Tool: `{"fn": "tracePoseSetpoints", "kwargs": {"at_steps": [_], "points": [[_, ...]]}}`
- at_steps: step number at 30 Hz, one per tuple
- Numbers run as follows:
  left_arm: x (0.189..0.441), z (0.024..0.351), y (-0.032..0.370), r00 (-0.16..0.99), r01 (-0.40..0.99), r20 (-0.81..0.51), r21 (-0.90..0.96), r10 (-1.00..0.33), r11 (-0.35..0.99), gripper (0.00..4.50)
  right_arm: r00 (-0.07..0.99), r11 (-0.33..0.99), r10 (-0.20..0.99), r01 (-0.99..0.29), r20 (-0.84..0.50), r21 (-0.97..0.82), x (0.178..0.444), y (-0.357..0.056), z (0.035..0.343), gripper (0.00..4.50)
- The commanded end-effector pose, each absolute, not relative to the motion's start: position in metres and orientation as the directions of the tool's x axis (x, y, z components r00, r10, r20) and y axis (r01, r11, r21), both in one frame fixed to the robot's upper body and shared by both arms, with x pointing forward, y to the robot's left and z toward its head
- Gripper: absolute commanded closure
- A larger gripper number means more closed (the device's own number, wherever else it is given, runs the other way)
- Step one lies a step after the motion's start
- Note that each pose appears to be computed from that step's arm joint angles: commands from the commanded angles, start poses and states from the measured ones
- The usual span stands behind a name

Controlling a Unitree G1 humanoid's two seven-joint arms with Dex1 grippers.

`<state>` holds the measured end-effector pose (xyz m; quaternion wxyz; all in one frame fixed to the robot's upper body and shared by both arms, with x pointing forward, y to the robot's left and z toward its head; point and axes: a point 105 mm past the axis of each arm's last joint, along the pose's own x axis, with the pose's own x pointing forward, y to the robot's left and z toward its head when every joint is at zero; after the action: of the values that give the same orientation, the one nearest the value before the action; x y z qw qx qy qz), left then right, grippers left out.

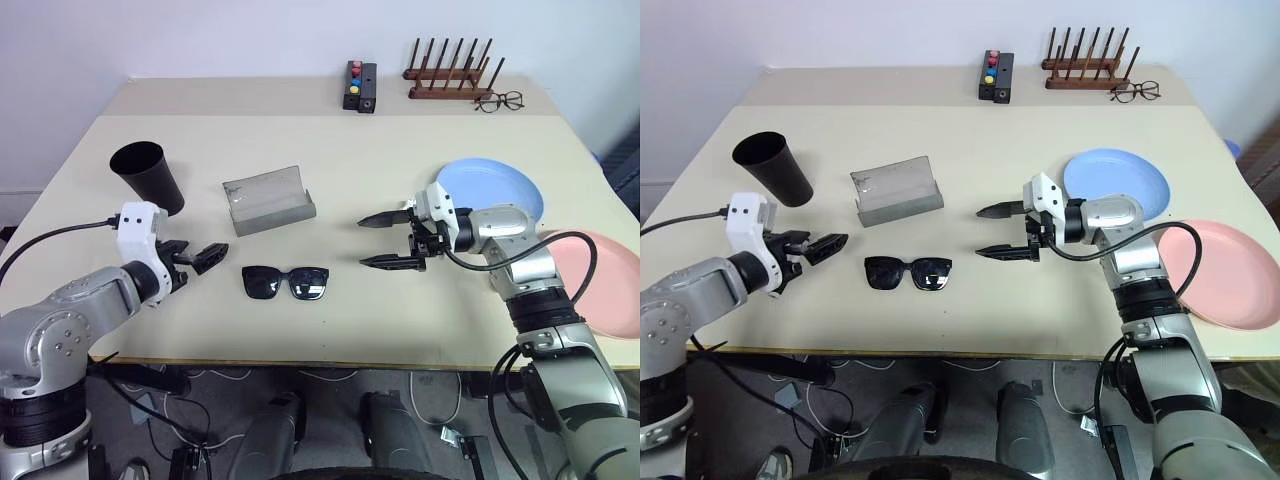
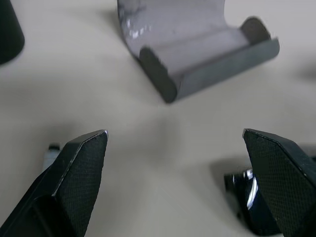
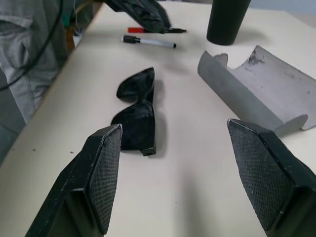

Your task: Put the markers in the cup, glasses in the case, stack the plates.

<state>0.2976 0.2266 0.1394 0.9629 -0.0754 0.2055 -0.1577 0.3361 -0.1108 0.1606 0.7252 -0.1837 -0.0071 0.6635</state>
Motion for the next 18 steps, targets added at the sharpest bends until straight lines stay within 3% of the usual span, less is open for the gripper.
{"fn": "tracePoseSetpoints", "kwargs": {"at_steps": [1,7,18], "points": [[0.293,0.147,0.233,0.873,0.29,-0.348,-0.193,-0.342,0.937,0.0,0.092,0.016,0.972,-0.945,-0.218,-0.327,0.336,-0.099,0.175,1.04],[0.29,0.14,0.24,0.872,0.262,-0.375,-0.185,-0.315,0.947,0.0,0.062,0.015,0.989,-0.947,-0.138,-0.321,0.334,-0.089,0.189,1.04],[0.292,0.119,0.276,0.862,0.066,-0.49,-0.145,-0.129,0.987,0.0,0.043,0.006,0.993,-0.947,-0.108,-0.32,0.331,-0.09,0.192,1.04]]}}
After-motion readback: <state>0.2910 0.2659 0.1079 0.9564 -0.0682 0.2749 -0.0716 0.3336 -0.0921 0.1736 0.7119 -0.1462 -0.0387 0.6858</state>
